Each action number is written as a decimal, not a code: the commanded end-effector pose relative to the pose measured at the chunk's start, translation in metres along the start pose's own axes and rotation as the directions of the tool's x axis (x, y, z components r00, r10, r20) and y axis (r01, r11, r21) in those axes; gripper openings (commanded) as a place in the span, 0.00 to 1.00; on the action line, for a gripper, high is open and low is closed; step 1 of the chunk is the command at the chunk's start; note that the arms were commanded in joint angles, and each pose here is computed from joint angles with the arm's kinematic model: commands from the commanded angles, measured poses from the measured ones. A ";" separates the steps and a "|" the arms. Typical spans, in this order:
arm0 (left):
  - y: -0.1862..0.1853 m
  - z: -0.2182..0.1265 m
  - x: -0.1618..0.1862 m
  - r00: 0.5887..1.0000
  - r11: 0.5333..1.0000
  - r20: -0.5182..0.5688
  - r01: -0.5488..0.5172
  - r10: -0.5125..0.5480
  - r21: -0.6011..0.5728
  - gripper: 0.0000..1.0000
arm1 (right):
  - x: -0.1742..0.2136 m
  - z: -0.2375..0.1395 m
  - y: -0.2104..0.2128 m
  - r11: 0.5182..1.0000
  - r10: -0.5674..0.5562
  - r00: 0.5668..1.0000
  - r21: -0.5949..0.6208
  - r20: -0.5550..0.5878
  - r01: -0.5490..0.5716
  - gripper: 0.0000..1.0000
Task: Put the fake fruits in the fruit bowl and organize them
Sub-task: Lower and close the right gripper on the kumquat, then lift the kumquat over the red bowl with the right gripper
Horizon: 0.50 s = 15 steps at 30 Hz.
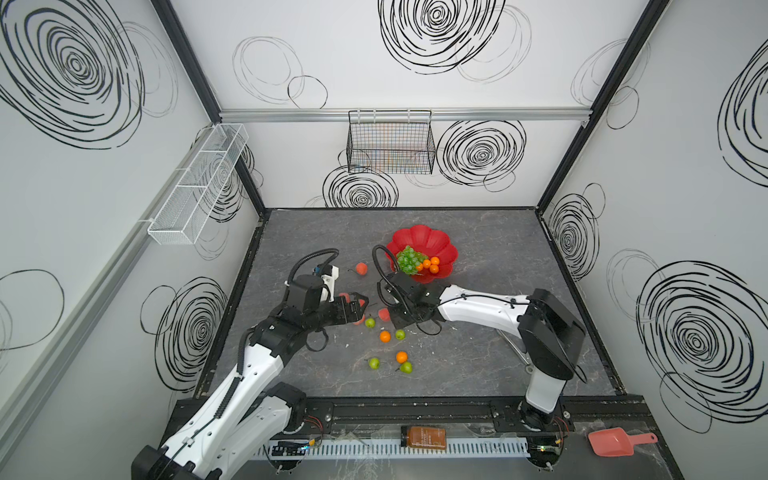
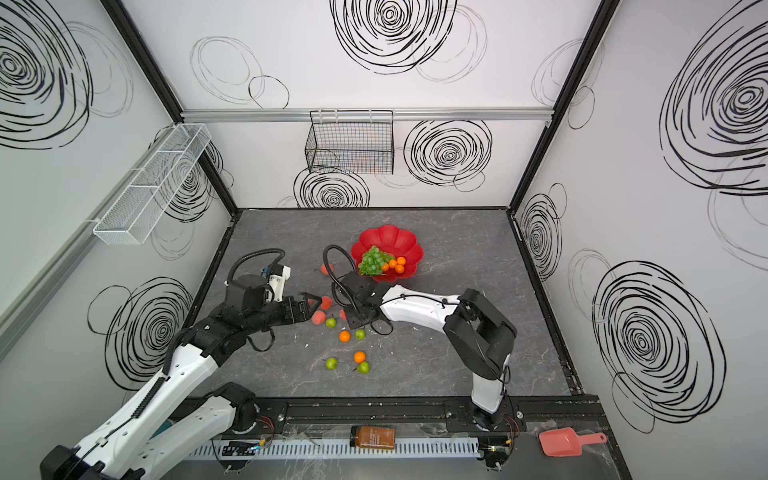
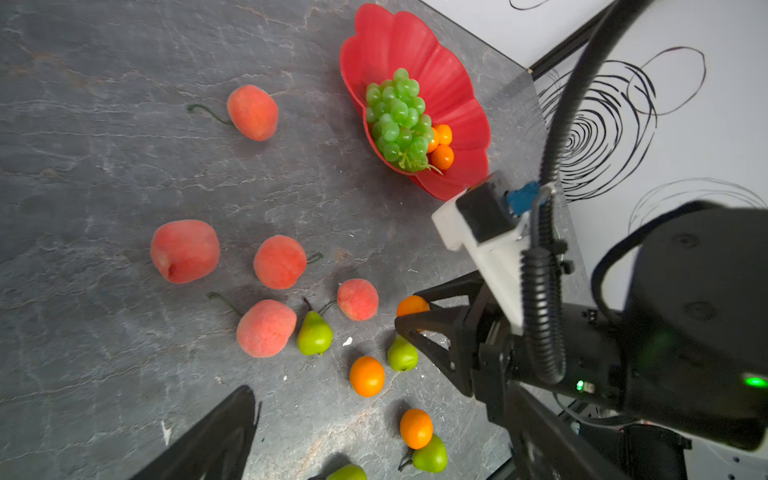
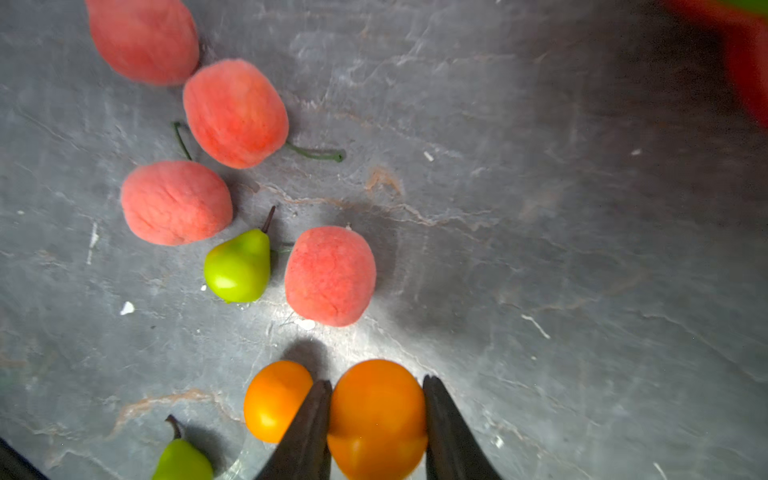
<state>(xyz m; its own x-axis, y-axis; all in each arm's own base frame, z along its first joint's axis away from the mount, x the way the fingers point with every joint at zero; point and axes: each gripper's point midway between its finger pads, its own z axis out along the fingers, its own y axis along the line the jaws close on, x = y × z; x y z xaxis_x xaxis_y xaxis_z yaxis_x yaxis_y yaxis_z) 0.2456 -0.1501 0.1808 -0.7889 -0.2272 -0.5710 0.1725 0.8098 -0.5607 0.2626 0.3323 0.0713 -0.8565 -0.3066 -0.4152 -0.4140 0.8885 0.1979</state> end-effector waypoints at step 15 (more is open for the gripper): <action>-0.071 0.036 -0.022 0.989 0.978 0.038 -0.148 0.144 0.143 0.96 | -0.048 -0.059 -0.096 0.978 0.191 0.967 0.047 0.169 -0.202 0.36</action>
<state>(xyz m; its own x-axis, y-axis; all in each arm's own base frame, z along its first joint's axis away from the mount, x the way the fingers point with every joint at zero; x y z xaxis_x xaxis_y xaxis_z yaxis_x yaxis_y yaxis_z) 0.2550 -0.2086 0.1807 -0.7991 -0.1026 -0.5924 0.3067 0.7779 -0.5485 0.3185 0.2519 0.1154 -0.8641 -0.0716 -0.4981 -0.2234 0.9415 0.2522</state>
